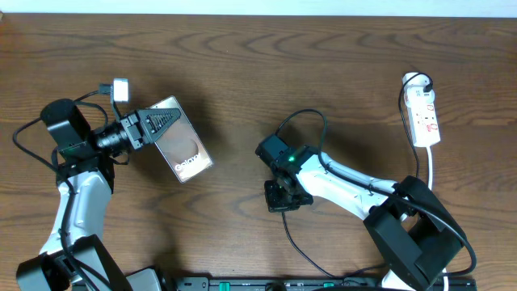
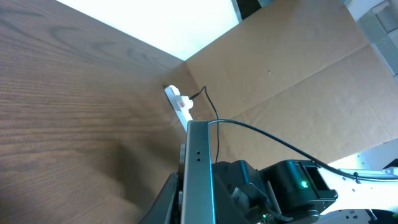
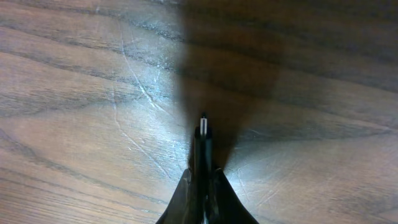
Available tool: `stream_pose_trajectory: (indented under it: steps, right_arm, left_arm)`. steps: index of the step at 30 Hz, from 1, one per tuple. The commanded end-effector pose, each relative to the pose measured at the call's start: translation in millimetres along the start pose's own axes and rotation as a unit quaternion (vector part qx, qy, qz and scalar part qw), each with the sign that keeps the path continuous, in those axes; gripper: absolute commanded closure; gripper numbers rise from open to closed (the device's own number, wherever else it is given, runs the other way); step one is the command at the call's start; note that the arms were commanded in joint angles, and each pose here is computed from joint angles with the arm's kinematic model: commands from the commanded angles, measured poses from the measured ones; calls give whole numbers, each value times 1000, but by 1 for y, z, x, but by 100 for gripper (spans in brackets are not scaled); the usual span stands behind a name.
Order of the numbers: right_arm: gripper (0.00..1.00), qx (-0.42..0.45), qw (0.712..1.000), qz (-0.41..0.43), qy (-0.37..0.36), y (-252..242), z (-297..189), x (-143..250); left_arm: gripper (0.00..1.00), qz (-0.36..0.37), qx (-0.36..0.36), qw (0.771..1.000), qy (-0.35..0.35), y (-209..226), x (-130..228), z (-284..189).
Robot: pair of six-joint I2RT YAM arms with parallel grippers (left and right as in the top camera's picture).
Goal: Plug charger to phone and switch on socket
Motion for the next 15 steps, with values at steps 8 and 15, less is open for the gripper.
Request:
stream_pose_trajectory:
  steps: [8,15]
  right_arm:
    - [99,-156,982,-61,87,35,4,17]
    - [99,-377,903,-186,86,86,-38,16]
  left_arm:
    - [92,11,13,1000,6,-5,0,-1]
    - [93,11,13,1000,6,-5,0,-1]
Point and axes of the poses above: each gripper's point midway between its finger pads, its own z axis out along the fingers, its own y axis along the line the jaws close on, x = y × z, the point moved 1 cm from there along -z, back along the fingers, and after that the axes turned 3 degrees about z, right-handed, at the moved point
